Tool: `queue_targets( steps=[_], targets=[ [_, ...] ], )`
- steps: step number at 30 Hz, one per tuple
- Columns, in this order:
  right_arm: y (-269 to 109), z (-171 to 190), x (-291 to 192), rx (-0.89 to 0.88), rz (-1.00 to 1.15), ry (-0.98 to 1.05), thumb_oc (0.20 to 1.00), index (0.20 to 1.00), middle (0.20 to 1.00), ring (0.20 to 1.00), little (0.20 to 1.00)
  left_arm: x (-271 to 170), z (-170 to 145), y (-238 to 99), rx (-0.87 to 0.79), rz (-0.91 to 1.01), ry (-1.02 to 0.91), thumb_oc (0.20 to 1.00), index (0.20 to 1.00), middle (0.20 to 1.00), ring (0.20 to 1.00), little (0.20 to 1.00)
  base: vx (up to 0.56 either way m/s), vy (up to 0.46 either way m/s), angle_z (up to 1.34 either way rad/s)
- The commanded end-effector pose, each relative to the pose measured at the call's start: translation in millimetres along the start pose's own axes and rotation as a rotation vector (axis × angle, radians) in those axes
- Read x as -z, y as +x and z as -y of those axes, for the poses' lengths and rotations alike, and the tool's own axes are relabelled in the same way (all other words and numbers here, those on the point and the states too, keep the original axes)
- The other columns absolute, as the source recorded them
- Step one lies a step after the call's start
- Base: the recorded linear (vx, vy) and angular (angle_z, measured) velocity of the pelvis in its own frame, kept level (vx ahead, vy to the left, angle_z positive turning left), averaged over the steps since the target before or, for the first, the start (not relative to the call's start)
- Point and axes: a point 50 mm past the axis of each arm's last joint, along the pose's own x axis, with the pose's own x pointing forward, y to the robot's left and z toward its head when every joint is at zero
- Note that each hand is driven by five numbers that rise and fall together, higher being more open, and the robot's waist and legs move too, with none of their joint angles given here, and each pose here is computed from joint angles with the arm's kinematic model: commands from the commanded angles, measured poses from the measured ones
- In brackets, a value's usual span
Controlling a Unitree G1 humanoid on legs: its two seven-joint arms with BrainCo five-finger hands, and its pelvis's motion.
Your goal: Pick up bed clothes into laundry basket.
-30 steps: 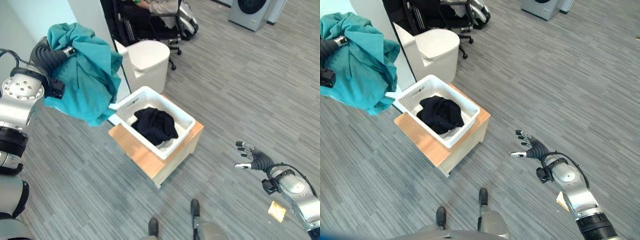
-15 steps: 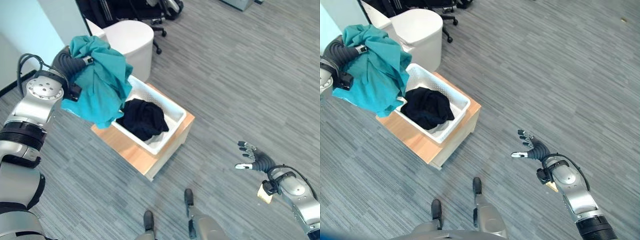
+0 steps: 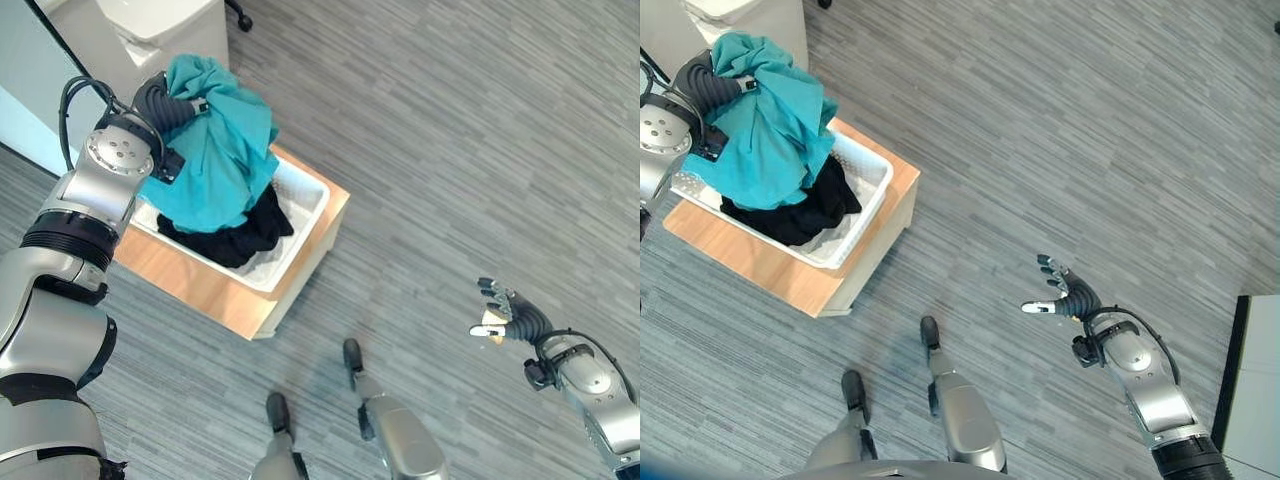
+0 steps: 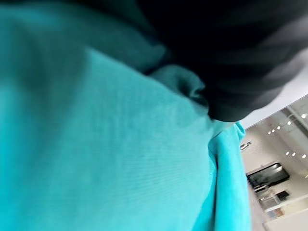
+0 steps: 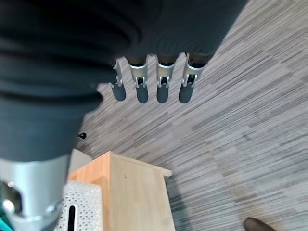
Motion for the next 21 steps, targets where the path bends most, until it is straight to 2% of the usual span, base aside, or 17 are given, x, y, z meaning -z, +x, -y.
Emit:
queue_targets(
  steps=[1,2,3,6,10,16,20,21],
  targets=[
    [4,19,-22,0.1,0.122,-0.029,1.0,1.0,1.0,1.0,1.0,-24,-43,2,-0.133,0.052,0.118,0.416,0.416,0.416,0.416,0.416,0.0,0.0,0.0],
    [3,20,-21,0.103,0.117,-0.029,1.0,1.0,1.0,1.0,1.0,-21,-42,2,-0.126,0.029,0.179,0.633,0.633,0.633,0.633,0.633,0.0,0.0,0.0],
    [1,20,-20,0.111,0.113,-0.029,1.0,1.0,1.0,1.0,1.0,-19,-42,2,-0.123,0.012,0.232,1.0,1.0,1.0,1.0,1.0,0.0,0.0,0.0],
    [-8,28,-17,0.148,0.107,-0.032,1.0,1.0,1.0,1.0,1.0,-11,-34,3,-0.094,-0.018,0.353,1.0,1.0,1.0,1.0,1.0,0.0,-0.009,-0.07],
    [-11,30,-24,0.132,0.139,-0.025,1.0,1.0,1.0,1.0,1.0,-21,-27,2,-0.068,0.045,0.334,1.0,1.0,1.0,1.0,1.0,-0.01,-0.012,-0.05],
    [-9,26,-24,0.094,0.136,-0.046,1.0,1.0,1.0,1.0,1.0,-30,-33,-5,-0.082,0.122,0.286,1.0,1.0,1.0,1.0,1.0,-0.01,-0.009,0.03],
    [-9,20,-17,0.11,0.111,-0.019,1.0,1.0,1.0,1.0,1.0,-16,-36,-28,-0.149,0.204,0.038,1.0,1.0,1.0,1.0,1.0,0.0,-0.034,0.05],
    [-9,21,-17,0.107,0.11,-0.024,1.0,1.0,1.0,1.0,1.0,-14,-36,-29,-0.15,0.199,0.035,1.0,1.0,1.0,1.0,1.0,0.0,0.0,0.0]
  ],
)
